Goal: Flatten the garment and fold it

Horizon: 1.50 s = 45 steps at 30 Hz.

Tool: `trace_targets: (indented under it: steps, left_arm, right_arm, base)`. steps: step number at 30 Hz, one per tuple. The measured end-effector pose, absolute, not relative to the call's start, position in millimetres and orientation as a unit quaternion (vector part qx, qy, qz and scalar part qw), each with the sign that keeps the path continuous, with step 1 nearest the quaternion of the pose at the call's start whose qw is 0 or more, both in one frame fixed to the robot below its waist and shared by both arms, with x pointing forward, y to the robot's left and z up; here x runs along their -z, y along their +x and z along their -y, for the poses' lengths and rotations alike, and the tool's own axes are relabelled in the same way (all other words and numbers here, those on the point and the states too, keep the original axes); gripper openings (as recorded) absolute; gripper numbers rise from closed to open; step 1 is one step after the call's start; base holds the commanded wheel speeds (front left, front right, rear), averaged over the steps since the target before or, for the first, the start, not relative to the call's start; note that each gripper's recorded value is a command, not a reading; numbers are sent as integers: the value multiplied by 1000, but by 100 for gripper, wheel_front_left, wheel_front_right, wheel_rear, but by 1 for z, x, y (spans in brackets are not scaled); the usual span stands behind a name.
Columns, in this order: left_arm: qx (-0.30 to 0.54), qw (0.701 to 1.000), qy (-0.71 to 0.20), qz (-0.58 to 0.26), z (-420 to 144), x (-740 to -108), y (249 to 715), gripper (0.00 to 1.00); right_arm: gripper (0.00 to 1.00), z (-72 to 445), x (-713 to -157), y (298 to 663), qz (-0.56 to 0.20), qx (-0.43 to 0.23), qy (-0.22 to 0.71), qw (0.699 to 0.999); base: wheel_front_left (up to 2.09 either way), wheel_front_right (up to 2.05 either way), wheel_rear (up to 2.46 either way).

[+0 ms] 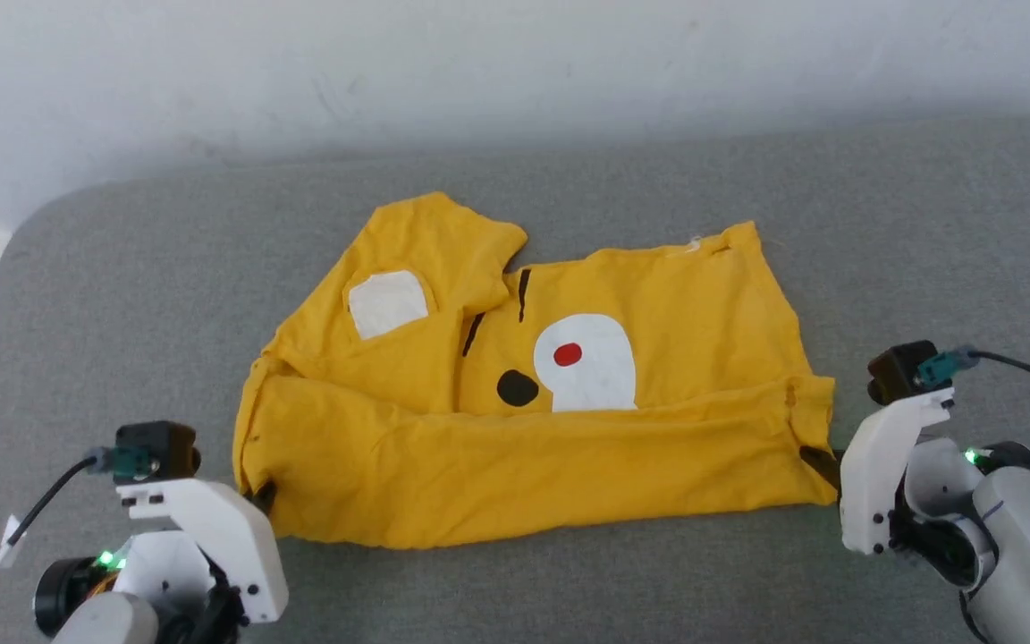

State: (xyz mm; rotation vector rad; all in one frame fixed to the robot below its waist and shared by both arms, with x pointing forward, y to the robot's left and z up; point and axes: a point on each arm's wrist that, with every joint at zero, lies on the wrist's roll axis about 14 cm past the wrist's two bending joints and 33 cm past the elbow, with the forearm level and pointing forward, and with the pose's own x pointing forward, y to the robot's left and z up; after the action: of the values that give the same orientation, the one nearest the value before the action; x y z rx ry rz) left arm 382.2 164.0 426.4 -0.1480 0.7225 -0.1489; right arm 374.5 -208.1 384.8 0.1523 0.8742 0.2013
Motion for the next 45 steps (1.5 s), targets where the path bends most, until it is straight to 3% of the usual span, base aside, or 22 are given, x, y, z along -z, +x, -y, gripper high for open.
trace_targets:
  steps: [12,22,23,24,25,26,27,31,37,45]
  left_arm:
    - [32,944,-51,-326,-193,-454,332,0]
    - [5,922,-82,-378,-196,-422,296,0]
    - [3,919,-88,-385,-195,-416,294,0]
    - [1,915,-92,-393,-194,-409,293,0]
    - [-2,911,-97,-401,-193,-403,291,36]
    - [-3,906,-102,-411,-192,-397,290,88]
    - [0,901,-105,-421,-189,-391,288,100]
    - [3,902,-112,-417,-187,-387,298,100]
    - [13,933,-122,-338,-186,-422,342,100]
    - [15,978,-96,-186,-183,-495,433,100]
  right_arm:
    - [0,202,-445,357,-294,-144,7,945]
    - [0,205,-403,303,-355,-122,49,925]
    - [16,203,-396,297,-364,-117,58,922]
    - [49,202,-389,292,-373,-114,65,919]
    - [89,200,-382,288,-382,-110,71,915]
    - [100,198,-378,284,-388,-107,80,912]
    - [100,196,-375,282,-389,-104,85,911]
    - [100,196,-388,295,-331,-93,92,934]
    - [100,208,-441,324,-173,-63,95,978]
    - [100,206,-510,356,-18,-53,92,994]
  base:
    - [0,0,0]
    - [0,0,0]
    - [0,0,0]
    - [0,0,0]
    - [0,0,0]
    - [0,0,0]
    - [0,0,0]
    - [0,0,0]
    - [0,0,0]
    - [0,0,0]
